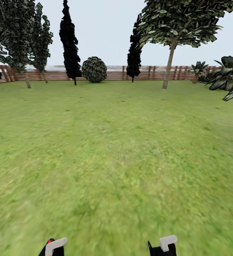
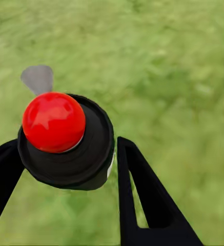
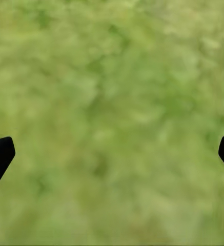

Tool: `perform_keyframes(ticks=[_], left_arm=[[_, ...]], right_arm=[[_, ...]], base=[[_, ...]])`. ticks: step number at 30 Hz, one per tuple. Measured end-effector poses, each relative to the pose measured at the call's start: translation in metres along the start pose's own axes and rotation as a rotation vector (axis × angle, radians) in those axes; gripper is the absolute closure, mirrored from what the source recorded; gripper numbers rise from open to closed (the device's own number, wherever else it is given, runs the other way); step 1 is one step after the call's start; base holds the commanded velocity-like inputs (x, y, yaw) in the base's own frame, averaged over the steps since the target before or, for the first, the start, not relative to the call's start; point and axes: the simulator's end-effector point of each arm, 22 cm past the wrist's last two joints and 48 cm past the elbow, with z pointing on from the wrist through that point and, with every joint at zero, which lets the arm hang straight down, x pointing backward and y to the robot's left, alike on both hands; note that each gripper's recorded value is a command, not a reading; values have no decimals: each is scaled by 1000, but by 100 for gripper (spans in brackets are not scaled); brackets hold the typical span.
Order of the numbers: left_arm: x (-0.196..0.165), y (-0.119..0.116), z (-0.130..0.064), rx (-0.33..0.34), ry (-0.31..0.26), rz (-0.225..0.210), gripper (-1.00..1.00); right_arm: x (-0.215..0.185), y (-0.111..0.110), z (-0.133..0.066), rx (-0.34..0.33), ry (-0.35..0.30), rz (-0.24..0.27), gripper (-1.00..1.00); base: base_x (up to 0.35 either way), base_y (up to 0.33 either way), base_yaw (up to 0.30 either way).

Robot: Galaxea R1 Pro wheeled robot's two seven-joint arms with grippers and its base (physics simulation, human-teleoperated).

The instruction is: In the garden, pick up the pesticide atomizer on the floor and spray pesticide onto both trees until each tree trunk is fully covered.

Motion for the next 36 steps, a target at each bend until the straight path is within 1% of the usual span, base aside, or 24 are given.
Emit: perform_keyframes(ticks=[18,36], left_arm=[[2,0,0,-1,5,1,100],[5,0,0,0,10,3,100]], right_arm=[[2,0,0,1,4,2,-100],[5,0,0,0,10,3,-100]], base=[[339,0,-39],[339,0,-278]])
